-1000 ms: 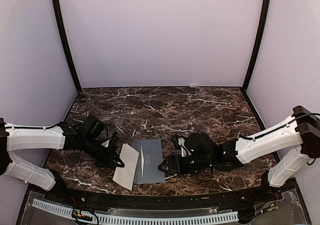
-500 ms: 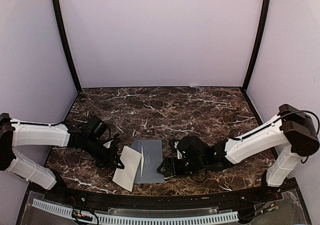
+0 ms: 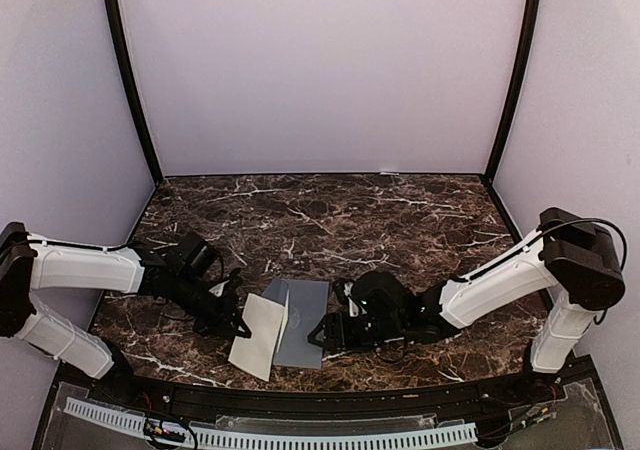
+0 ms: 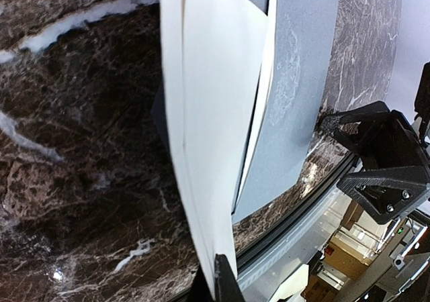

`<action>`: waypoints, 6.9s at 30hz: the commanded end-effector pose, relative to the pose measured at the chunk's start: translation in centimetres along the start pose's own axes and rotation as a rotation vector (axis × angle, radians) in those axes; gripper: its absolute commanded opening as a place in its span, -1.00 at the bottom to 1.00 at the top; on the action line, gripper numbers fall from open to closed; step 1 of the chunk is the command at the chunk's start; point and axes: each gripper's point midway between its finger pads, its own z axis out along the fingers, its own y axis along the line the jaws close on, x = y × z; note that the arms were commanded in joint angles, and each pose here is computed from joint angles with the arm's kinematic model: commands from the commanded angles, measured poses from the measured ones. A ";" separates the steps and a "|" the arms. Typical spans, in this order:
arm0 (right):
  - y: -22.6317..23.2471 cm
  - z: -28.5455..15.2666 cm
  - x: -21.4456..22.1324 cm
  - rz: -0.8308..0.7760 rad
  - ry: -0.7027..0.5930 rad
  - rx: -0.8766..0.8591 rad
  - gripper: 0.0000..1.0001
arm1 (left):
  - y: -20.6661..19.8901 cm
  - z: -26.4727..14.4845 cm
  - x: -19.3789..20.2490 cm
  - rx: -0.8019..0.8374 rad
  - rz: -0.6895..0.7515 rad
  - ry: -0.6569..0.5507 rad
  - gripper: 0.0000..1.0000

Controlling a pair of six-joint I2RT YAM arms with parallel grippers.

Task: Place the letter into the envelope and seal it
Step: Place the letter in the envelope.

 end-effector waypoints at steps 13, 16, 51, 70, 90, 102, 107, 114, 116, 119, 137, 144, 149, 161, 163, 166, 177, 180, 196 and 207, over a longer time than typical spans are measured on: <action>-0.3 1.4 0.3 0.024 0.024 -0.023 0.32 | -0.7 0.2 -0.1 0.058 0.045 0.004 -1.00; -0.4 1.3 0.2 0.027 0.016 -0.023 0.30 | -0.6 0.4 -0.1 0.060 0.053 0.008 -1.00; 3.2 -0.3 -1.4 0.111 -0.098 -0.312 -0.31 | -0.3 1.1 1.5 0.144 0.050 0.050 -1.00; 2.0 0.3 -0.5 0.153 -0.051 -0.262 -1.00 | -0.8 0.7 0.3 0.197 0.032 -0.063 -1.00; 2.9 -0.1 0.3 0.146 0.001 -0.289 -1.00 | -1.0 1.0 -1.6 0.262 0.025 -0.182 -1.00; 3.6 0.0 0.5 0.128 0.016 -0.299 -1.00 | 0.2 2.0 -3.0 0.214 0.049 -0.230 -1.00; 3.7 0.0 0.6 0.123 0.018 -0.300 -1.00 | 0.2 1.9 -3.7 0.206 0.052 -0.266 -1.00; 4.1 0.2 0.7 0.115 0.025 -0.306 -1.00 | 0.0 1.8 -4.7 0.209 0.053 -0.306 -1.00; 4.3 0.2 0.7 0.113 0.027 -0.308 -1.00 | -0.1 1.8 -4.9 0.213 0.051 -0.313 -1.00; 4.3 0.3 0.8 0.112 0.030 -0.307 -1.00 | -0.1 1.8 -5.2 0.216 0.053 -0.327 -1.00; 4.0 0.8 1.3 0.104 0.047 -0.287 -1.00 | -0.7 2.1 -6.3 0.157 0.197 -0.328 -1.00; 4.0 0.7 1.1 0.095 0.043 -0.277 -1.00 | -0.5 2.0 -6.4 0.125 0.238 -0.329 -1.00; 3.9 0.7 1.2 0.094 0.047 -0.272 -1.00 | -0.8 1.6 -6.6 0.100 0.287 -0.331 -1.00; 3.9 0.8 1.4 0.098 0.055 -0.268 -1.00 | -1.0 1.3 -6.5 0.099 0.337 -0.344 -1.00; 4.1 0.9 1.3 0.097 0.057 -0.273 -1.00 | -1.3 1.3 -6.4 0.131 0.320 -0.347 -1.00; 4.3 1.0 1.3 0.095 0.058 -0.278 -1.00 | -1.6 1.5 -6.4 0.173 0.288 -0.354 -1.00; 4.7 1.1 1.5 0.095 0.064 -0.289 -1.00 | -1.8 1.7 -6.6 0.255 0.169 -0.377 -1.00; 4.4 1.3 1.6 0.100 0.065 -0.284 -1.00 | -2.1 1.8 -6.5 0.282 0.163 -0.373 -1.00; 4.2 1.1 1.4 0.131 0.049 -0.288 -0.74 | -1.7 2.1 -5.1 0.272 0.143 -0.344 -1.00; 4.3 0.0 1.2 0.148 0.023 -0.307 -1.00 | -2.7 0.3 -5.5 0.330 0.116 -0.422 -1.00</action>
